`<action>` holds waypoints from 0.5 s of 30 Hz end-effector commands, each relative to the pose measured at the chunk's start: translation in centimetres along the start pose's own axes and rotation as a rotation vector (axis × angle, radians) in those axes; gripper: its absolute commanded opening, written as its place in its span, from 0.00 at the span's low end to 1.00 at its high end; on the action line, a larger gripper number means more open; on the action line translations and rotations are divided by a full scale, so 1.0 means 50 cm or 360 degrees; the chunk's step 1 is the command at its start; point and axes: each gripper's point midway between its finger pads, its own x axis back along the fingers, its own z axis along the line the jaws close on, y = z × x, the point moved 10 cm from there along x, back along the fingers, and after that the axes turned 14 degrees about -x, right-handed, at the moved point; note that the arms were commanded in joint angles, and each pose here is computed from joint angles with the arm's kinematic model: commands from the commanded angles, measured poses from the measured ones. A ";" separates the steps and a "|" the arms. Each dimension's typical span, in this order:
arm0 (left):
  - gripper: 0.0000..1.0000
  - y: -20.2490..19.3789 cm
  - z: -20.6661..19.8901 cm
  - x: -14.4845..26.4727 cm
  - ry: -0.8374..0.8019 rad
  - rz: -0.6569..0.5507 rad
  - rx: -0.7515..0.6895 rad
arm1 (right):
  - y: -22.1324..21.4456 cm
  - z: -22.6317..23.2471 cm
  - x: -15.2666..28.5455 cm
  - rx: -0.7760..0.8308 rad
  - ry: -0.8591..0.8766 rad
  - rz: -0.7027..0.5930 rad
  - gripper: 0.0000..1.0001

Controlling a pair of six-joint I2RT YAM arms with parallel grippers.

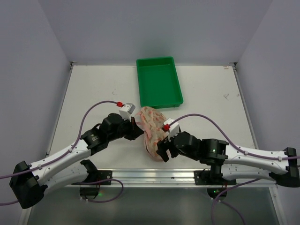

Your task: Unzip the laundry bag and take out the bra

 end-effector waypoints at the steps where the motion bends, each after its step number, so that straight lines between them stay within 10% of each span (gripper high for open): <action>1: 0.00 0.026 -0.007 0.006 -0.0014 -0.0078 -0.0022 | 0.058 0.043 0.012 -0.0014 0.0082 -0.0089 0.84; 15: 0.00 0.026 -0.023 0.018 -0.0095 -0.0109 0.0010 | 0.102 0.120 -0.123 -0.0029 -0.0214 -0.0066 0.87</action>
